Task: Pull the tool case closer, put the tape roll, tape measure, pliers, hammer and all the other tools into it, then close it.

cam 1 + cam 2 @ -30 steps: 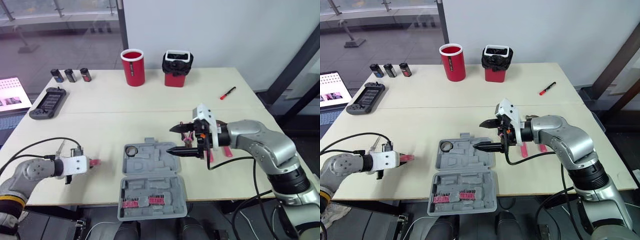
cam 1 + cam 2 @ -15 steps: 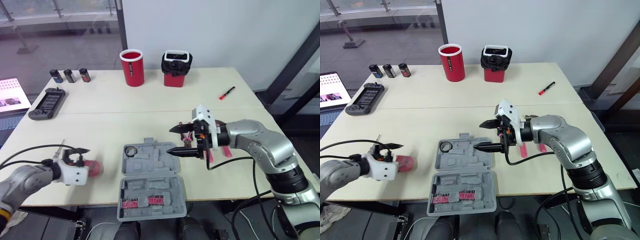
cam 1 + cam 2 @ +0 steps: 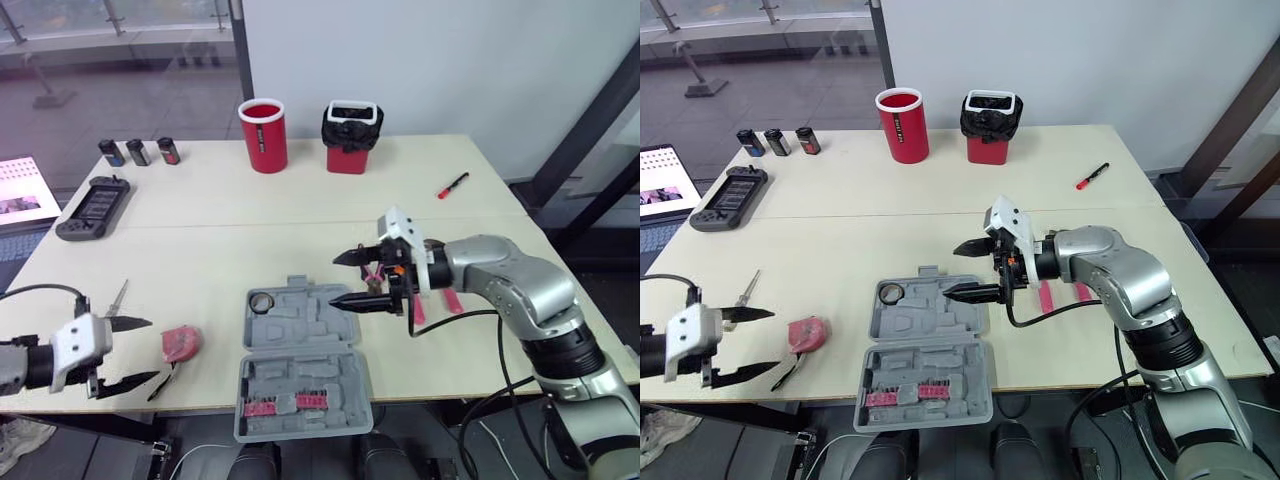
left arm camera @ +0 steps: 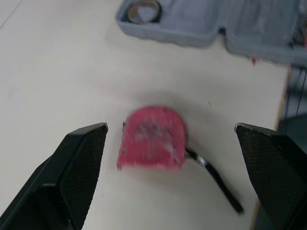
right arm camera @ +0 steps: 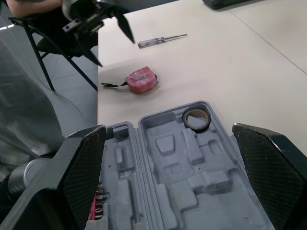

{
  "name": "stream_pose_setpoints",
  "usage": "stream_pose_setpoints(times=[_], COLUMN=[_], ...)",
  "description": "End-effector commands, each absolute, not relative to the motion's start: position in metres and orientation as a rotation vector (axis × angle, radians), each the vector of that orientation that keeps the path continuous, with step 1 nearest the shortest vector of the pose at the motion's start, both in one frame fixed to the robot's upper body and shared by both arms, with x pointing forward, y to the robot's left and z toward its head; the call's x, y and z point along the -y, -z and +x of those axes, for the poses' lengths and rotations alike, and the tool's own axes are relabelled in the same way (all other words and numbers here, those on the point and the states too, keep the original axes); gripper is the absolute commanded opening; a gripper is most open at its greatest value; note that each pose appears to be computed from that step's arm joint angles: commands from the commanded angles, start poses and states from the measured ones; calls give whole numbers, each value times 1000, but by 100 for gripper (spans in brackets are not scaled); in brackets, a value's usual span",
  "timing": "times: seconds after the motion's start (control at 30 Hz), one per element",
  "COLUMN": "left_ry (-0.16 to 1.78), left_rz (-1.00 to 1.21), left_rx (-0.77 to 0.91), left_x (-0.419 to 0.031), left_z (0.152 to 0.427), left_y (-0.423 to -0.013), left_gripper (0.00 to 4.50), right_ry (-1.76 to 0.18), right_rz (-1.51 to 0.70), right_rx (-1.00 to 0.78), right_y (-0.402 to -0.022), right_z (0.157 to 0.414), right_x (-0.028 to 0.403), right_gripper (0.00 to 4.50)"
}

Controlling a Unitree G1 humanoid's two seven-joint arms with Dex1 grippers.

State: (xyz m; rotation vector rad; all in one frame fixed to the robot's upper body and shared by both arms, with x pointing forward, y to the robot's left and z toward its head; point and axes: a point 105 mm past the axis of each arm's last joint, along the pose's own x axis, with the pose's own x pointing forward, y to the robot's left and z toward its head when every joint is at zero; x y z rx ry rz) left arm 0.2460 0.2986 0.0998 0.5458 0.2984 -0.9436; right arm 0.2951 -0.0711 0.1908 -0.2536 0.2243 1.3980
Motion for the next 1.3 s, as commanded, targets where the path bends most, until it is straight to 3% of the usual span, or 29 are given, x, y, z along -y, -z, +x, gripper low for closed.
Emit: stream_pose_setpoints(times=[0.03, 0.47, 0.9, 1.03, 1.07, 1.3], left_ry=[961, 970, 928, 923, 925, 1029], left_rz=[528, 550, 497, 470, 470, 510], left_rx=[-320, -428, -476, -438, -432, -327], left_x=[-298, -306, -316, -311, -310, -295], left_z=[254, 281, 273, 276, 277, 282], left_y=[-91, -55, -39, -39, -40, -70], left_gripper=[447, 447, 447, 319, 306, 306], right_ry=[-1411, -1354, -1361, -1369, -1370, -1382], right_rz=[-287, -300, -301, -300, -300, -294], right_rx=[-165, -185, -182, -180, -180, -192], right_y=[-205, -209, -211, -211, -211, -212], right_z=[288, 285, 284, 284, 284, 281], right_x=[70, 81, 80, 79, 79, 82], right_gripper=[450, 450, 450, 450, 450, 450])
